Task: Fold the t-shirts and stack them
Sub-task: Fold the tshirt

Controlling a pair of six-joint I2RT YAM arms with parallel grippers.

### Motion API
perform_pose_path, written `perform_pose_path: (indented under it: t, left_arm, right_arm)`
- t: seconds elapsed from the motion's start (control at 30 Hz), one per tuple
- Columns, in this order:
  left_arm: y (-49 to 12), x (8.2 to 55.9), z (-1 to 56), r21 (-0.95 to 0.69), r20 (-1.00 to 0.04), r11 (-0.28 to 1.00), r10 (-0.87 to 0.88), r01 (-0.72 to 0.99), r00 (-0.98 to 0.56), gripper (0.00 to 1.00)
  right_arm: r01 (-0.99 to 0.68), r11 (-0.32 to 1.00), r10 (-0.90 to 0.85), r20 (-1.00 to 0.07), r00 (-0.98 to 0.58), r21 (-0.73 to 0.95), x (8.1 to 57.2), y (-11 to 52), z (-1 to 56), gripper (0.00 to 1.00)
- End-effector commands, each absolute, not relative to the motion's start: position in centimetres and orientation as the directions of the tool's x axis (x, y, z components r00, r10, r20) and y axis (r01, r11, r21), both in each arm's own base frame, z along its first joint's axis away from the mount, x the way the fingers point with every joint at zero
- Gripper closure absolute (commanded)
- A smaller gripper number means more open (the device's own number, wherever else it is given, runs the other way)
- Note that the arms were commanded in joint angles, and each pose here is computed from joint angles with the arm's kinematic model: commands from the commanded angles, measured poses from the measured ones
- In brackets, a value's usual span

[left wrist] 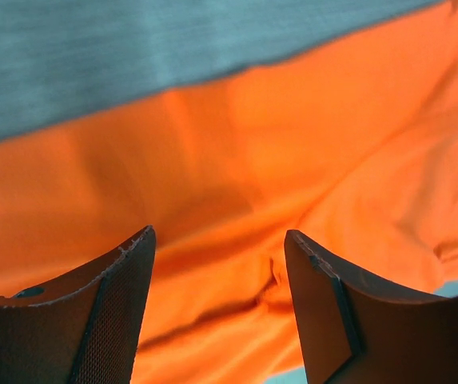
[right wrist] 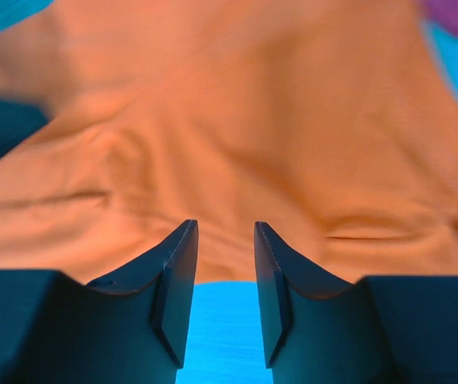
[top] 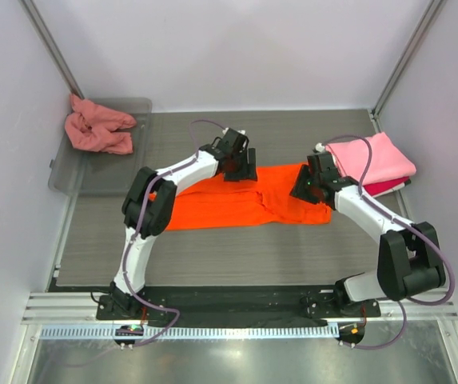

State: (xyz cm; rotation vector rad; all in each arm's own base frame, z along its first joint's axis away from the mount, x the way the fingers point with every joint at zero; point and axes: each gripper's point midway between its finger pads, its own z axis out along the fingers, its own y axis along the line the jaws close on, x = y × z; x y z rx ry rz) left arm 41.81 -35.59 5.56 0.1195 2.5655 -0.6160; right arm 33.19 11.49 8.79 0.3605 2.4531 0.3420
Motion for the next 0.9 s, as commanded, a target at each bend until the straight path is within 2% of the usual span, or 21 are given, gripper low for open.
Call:
perform_pose_path:
  t: [0.0,0.07,0.1,0.17,0.37,0.53,0.7,0.87]
  left_arm:
    - [-35.8,40.5,10.3,-0.424,-0.546,0.868,-0.018,0.258,-0.837,0.34]
    - [-33.1,40.5,9.3,-0.373,-0.549,0.906,-0.041,0.201,-0.835,0.32]
    - [-32.0,40.5,10.2,-0.372,-0.562,0.910,-0.064,0.183,-0.825,0.32]
    - [-28.1,41.1,9.1,-0.321,-0.560,0.944,-0.119,0.082,-0.820,0.31]
    - [-18.6,41.7,7.4,-0.188,-0.538,0.967,-0.246,-0.170,-0.806,0.29]
    - [-13.1,41.9,5.0,-0.151,-0.513,0.928,-0.369,-0.342,-0.775,0.29]
    - [-10.2,41.7,2.5,-0.074,-0.475,0.913,-0.386,-0.401,-0.791,0.31]
    - [-10.4,39.7,0.1,-0.060,-0.403,0.909,-0.399,-0.412,-0.823,0.32]
  right_arm:
    - [0.322,0.899,0.438,-0.592,-0.677,0.298,33.2,7.9,9.2,0.59]
    - [0.359,0.893,0.449,-0.602,-0.661,0.272,32.3,6.9,8.8,0.51]
    - [0.365,0.891,0.452,-0.599,-0.662,0.269,31.6,6.7,8.4,0.41]
    - [0.377,0.888,0.458,-0.589,-0.665,0.265,31.0,6.6,7.9,0.35]
    - [0.431,0.879,0.470,-0.535,-0.702,0.205,30.1,6.5,4.9,0.35]
    - [0.459,0.879,0.454,-0.515,-0.727,0.128,31.4,6.2,2.8,0.37]
    - [0.462,0.879,0.450,-0.527,-0.721,0.118,34.7,6.6,2.6,0.39]
    - [0.468,0.876,0.461,-0.499,-0.734,0.120,38.5,7.3,1.1,0.43]
